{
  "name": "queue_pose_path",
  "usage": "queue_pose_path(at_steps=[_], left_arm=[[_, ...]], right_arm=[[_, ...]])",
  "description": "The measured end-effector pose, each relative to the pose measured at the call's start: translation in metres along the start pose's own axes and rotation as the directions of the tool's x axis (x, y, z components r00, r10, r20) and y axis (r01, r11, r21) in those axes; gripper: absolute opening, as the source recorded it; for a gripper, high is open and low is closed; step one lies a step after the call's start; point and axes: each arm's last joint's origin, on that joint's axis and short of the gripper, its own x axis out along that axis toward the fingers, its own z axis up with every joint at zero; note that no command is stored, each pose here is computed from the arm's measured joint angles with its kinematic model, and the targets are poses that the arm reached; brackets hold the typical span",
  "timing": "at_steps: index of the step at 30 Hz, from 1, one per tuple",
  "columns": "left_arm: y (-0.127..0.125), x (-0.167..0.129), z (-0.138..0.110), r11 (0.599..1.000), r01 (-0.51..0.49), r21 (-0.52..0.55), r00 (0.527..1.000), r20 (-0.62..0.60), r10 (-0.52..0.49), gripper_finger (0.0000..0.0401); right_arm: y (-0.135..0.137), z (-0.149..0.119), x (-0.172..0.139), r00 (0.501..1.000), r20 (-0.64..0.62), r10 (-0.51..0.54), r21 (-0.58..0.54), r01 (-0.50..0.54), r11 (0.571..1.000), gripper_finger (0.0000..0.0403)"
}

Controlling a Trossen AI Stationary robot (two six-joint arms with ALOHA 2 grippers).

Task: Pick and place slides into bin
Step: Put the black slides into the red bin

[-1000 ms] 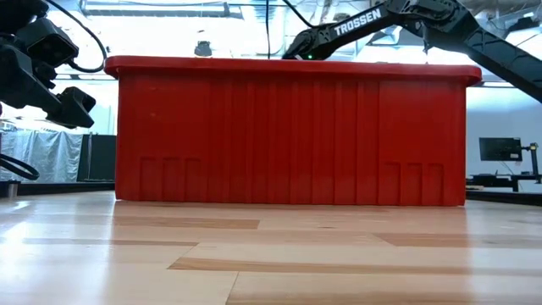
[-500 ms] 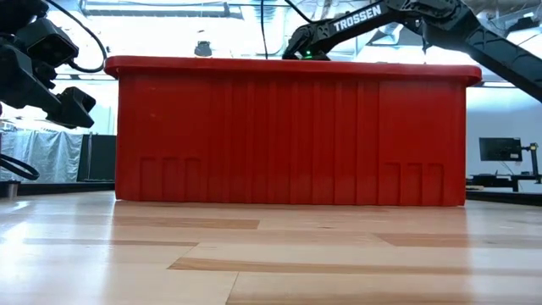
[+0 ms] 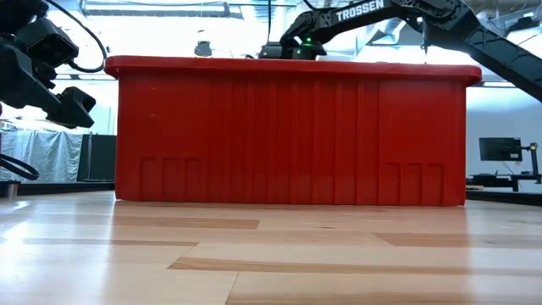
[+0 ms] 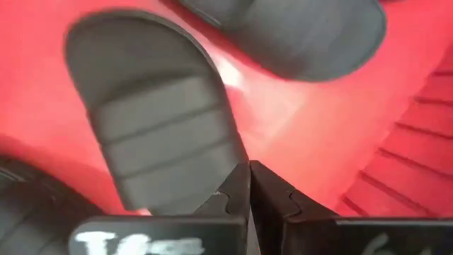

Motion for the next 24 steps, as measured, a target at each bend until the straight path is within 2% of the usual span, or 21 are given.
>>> queue_pose_path(at_steps=[5, 12, 17, 24], left_arm=[[0.000, 0.000, 0.000, 1.000, 0.000, 0.000, 1.000, 0.000, 0.000, 0.0259], [0.000, 0.000, 0.000, 1.000, 0.000, 0.000, 1.000, 0.000, 0.000, 0.0259], [0.000, 0.000, 0.000, 1.000, 0.000, 0.000, 1.000, 0.001, 0.000, 0.0259], [0.000, 0.000, 0.000, 1.000, 0.000, 0.000, 1.000, 0.000, 0.000, 0.0259]], right_arm=[[0.001, -0.001, 0.009, 0.999, 0.037, 0.032, 0.005, -0.032, 0.999, 0.0000], [-0.015, -0.020, 0.009, 0.996, 0.067, -0.056, 0.060, 0.052, 0.997, 0.0000], [-0.020, -0.024, 0.018, 0.994, 0.095, -0.055, 0.078, 0.047, 0.996, 0.0000], [-0.017, -0.023, 0.053, 0.994, 0.085, 0.074, 0.067, -0.080, 0.995, 0.0000]])
